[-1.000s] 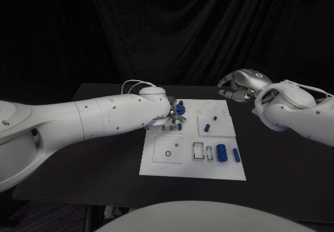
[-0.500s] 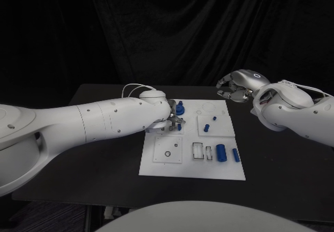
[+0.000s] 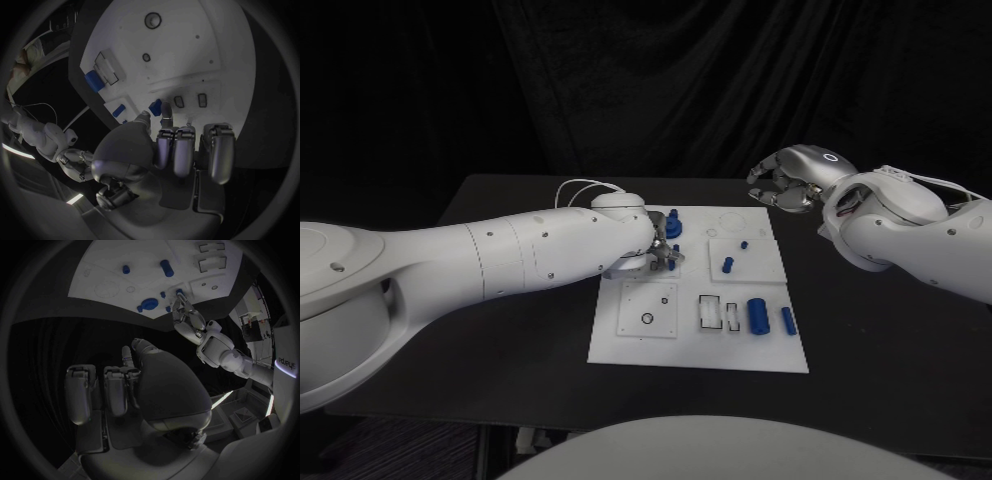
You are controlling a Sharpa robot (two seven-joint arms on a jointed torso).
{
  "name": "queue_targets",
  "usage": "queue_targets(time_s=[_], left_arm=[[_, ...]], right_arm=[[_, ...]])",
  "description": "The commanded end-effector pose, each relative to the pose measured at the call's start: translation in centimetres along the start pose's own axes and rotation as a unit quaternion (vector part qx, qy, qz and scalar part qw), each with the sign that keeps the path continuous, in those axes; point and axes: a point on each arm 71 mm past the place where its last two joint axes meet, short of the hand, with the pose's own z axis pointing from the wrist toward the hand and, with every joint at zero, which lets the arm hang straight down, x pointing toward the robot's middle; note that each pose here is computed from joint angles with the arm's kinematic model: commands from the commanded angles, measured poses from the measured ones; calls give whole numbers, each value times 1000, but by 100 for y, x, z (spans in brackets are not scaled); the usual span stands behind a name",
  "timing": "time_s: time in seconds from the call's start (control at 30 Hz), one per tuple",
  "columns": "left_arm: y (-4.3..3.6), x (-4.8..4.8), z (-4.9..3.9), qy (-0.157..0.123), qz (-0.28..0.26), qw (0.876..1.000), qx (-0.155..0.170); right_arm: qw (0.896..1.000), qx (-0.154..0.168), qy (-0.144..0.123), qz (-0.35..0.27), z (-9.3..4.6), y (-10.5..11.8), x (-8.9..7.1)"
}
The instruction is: Assemble the parts on the task board
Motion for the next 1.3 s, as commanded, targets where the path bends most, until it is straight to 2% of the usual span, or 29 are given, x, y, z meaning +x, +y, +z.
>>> queue_targets(time_s=[0.03,0.5,1.3], left_arm=[[-37,15,4,2,1,1000,12],[-67,25,17,1,0,1000,15],[-57,39,58,6,2,1000,12]], right_arm=[[1000,10,5,-2,-8,-20,14],[1000,9,12,-2,-5,-3,26],[1000,13,18,-3,-8,-8,34]])
